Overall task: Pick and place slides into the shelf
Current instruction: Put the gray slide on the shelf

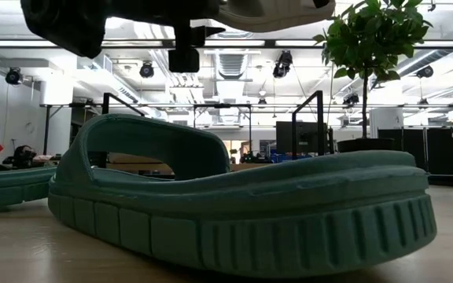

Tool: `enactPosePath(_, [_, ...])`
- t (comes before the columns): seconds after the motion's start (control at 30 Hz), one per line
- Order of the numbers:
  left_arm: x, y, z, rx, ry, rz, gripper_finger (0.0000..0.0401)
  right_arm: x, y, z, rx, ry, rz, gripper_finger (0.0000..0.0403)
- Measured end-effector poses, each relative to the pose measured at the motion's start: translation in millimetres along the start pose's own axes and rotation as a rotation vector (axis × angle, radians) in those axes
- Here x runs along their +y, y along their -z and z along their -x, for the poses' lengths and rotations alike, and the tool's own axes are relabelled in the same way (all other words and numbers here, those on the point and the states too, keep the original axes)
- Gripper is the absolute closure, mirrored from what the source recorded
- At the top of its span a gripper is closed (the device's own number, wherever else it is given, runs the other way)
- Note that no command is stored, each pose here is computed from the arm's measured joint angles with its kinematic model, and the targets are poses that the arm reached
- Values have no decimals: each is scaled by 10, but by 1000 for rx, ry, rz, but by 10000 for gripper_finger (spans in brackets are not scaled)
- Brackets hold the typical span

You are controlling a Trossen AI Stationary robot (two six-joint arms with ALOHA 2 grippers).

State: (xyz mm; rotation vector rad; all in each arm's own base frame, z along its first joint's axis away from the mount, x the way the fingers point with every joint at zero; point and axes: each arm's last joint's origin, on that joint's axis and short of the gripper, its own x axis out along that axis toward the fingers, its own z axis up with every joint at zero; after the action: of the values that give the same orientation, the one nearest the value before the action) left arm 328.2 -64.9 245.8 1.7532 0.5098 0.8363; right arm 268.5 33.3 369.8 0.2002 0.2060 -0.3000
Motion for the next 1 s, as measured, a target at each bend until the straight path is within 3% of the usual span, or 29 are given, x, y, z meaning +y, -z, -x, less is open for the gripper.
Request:
enactPosePath(0.13, [1,-8,-5,-5,2,86,230,-16,-3,-9,-1,7,0,390])
enactPosePath(0.33, [-25,-28,-4,-17,20,80,234,-27,-6,-13,-1,12,9,390])
enactPosePath(0.47, [-25,-27,-4,-18,18,81,274,-27,-7,-13,-2,11,9,390])
enactPosePath(0.67, [-10,-37,-12,-18,20,76,376,-21,-16,-12,-7,-7,4,390])
enactPosePath(1.0, [112,-54,-76,44,29,149,384,-21,-43,7,-23,-11,83,390])
